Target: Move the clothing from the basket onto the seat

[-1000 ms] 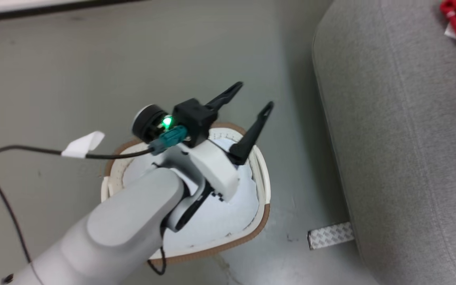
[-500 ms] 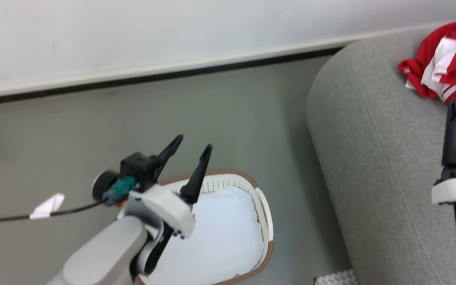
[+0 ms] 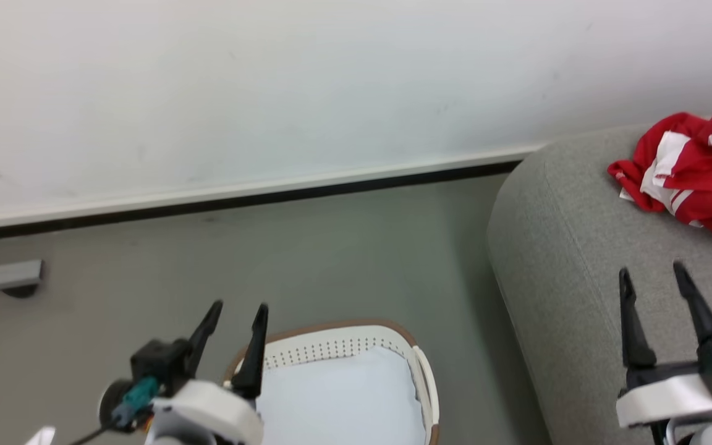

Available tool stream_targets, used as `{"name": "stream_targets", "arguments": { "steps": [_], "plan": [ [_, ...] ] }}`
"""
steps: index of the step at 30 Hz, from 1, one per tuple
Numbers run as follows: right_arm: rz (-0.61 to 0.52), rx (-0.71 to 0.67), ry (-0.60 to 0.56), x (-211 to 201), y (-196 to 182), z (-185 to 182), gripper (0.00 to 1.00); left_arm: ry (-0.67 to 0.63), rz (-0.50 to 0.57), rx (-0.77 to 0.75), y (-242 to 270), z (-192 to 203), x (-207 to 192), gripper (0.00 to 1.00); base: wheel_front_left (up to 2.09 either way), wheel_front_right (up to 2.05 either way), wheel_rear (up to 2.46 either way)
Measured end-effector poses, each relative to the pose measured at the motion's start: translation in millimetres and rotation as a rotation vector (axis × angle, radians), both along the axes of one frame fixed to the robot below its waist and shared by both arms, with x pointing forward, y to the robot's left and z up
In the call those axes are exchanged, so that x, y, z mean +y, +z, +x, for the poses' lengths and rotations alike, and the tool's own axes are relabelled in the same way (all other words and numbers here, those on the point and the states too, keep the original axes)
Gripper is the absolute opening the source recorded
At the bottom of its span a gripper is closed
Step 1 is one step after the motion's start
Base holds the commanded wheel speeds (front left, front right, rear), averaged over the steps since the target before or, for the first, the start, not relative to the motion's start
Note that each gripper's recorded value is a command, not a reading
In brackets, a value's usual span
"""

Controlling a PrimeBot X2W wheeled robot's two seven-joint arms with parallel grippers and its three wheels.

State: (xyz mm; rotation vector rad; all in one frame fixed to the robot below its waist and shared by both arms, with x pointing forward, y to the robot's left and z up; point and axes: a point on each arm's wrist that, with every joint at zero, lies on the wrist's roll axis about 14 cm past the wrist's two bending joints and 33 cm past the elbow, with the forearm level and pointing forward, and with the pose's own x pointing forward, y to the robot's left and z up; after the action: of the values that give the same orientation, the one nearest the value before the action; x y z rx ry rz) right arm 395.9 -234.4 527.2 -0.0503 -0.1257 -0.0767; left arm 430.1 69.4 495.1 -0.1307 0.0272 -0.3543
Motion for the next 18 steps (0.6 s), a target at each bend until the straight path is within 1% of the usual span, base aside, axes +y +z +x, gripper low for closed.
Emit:
{"name": "stream_targets", "arguments": {
  "steps": [8, 18],
  "plan": [
    [0.039, 0.056, 0.034, 15.1, -20.9, -30.1, 1.0, 0.099, 0.013, 0.003, -6.9, -29.1, 32.0, 1.0, 0.0, 0.0, 0.0],
    [0.087, 0.096, 0.07, 29.1, -35.4, -35.8, 1.0, 0.208, -0.005, 0.033, -20.5, -42.7, 62.4, 1.0, 0.0, 0.0, 0.0]
  ]
}}
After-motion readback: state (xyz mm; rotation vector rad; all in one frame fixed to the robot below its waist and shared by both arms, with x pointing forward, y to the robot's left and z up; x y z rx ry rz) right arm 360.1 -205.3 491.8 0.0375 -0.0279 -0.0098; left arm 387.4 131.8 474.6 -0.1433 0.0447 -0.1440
